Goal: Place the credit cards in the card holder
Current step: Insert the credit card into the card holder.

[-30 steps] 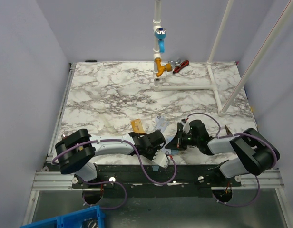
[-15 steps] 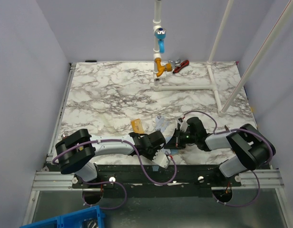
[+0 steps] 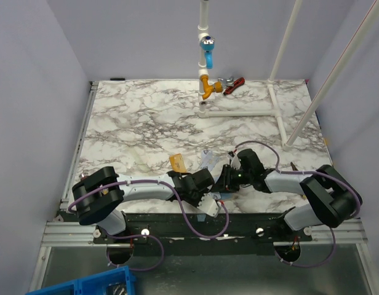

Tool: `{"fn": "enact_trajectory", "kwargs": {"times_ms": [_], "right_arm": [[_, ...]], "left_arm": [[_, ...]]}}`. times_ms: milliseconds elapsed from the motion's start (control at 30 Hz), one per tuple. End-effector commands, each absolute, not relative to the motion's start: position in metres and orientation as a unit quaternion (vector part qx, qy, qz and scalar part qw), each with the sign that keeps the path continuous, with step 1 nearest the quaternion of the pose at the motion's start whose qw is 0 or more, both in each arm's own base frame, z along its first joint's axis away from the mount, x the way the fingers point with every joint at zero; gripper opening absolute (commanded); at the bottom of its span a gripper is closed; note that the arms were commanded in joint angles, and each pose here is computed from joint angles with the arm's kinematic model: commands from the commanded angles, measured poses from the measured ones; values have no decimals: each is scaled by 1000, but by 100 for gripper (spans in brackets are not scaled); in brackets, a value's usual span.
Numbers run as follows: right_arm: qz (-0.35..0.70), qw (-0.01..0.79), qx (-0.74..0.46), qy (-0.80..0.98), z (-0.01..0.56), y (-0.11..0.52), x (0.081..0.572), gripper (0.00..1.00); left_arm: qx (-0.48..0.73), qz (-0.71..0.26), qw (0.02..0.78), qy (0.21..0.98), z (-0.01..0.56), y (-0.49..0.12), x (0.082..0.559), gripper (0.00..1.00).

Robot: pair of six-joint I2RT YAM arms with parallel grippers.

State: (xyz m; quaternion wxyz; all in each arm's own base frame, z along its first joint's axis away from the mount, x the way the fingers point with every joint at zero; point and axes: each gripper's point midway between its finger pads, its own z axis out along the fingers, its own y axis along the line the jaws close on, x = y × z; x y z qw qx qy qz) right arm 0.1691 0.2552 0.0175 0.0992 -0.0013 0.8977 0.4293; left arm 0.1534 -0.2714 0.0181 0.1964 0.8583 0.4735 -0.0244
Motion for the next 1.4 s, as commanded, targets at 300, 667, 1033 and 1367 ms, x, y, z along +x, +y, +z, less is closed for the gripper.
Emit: {"fn": "enact_trajectory", "kwargs": {"times_ms": [300,667,1033,1367], "right_arm": [[285,112,24,952,9,210,166,58],[306,112,3,945,22,254,158,56],[289,132,2,948,41,254,168,57],[237,137,7,962,34,237,176,41]], "left_arm": [[852,-15,195,485,15,-267,160,0],[845,-21,222,487,24,-283,166,0],[848,-17,221,482,18,-277,165,0],[843,-14,223,489,20,-274,165,0]]}}
